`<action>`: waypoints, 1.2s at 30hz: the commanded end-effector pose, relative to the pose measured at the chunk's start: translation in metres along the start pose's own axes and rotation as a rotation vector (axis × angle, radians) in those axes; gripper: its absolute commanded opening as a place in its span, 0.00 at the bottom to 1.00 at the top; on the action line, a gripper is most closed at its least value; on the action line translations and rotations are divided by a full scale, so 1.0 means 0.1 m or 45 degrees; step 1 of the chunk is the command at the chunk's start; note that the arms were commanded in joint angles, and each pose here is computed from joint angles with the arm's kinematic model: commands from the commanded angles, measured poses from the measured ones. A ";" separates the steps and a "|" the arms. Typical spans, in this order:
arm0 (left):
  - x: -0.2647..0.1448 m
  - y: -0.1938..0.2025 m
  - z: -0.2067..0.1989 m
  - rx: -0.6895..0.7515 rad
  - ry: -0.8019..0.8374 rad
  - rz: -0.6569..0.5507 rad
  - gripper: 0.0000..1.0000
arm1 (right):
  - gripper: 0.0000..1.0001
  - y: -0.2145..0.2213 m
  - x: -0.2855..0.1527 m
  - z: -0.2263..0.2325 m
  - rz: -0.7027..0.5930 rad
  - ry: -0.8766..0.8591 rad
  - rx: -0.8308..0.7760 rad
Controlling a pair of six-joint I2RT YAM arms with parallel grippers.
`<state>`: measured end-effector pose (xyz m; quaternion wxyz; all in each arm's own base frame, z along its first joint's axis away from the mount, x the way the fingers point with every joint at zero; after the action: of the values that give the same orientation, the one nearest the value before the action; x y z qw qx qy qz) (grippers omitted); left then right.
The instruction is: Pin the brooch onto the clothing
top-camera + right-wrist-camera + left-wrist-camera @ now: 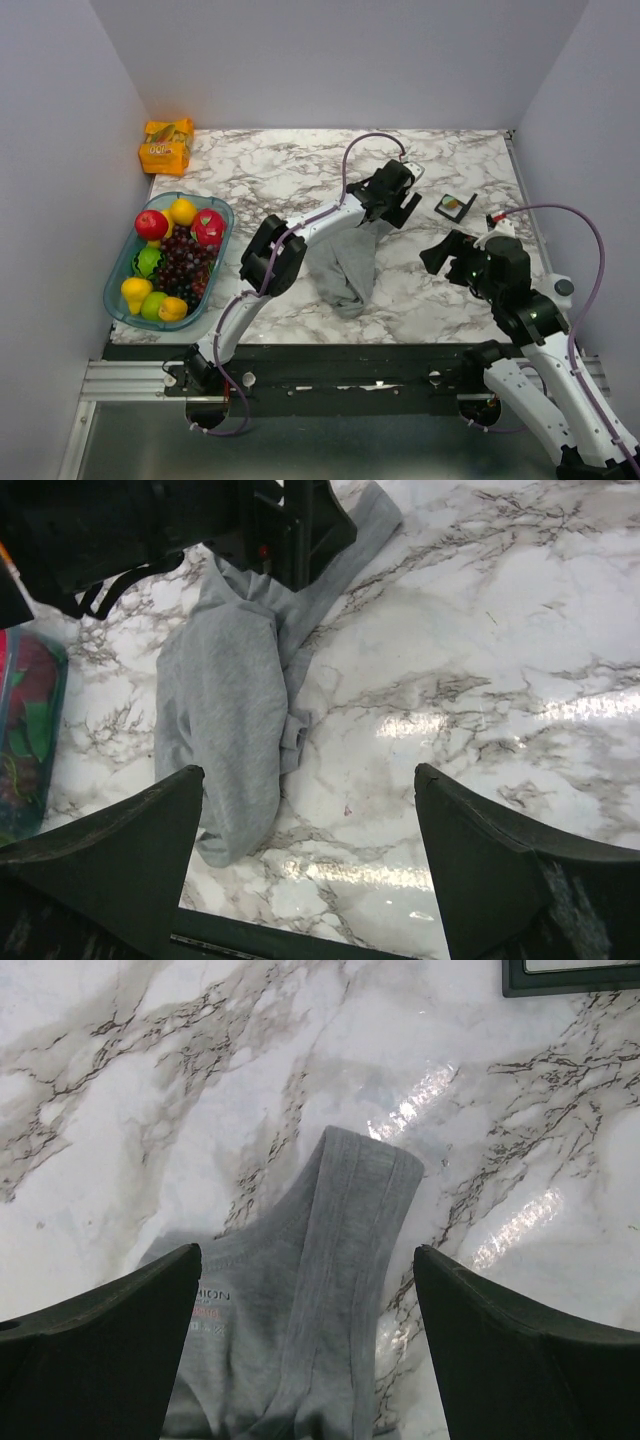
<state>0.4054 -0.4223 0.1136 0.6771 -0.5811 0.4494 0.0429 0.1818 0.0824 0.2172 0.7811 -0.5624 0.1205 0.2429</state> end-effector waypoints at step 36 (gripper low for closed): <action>0.52 0.08 -0.31 -0.174 0.156 -0.028 0.00 | 0.93 0.23 -0.29 -0.11 0.057 0.009 0.005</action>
<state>0.4187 -0.4678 0.0687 0.6169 -0.6217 0.4814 0.0346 0.1499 0.0717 0.2119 0.7778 -0.5612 0.1290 0.2518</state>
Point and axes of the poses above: each gripper's point midway between its finger pads, its own x axis out along the fingers, its own z axis along the line the jaws close on, y = z × x, the point moved 5 cm from there along -x, back along the fingers, and after that the axes turned 9 degrees about -x, right-handed, at the moved point
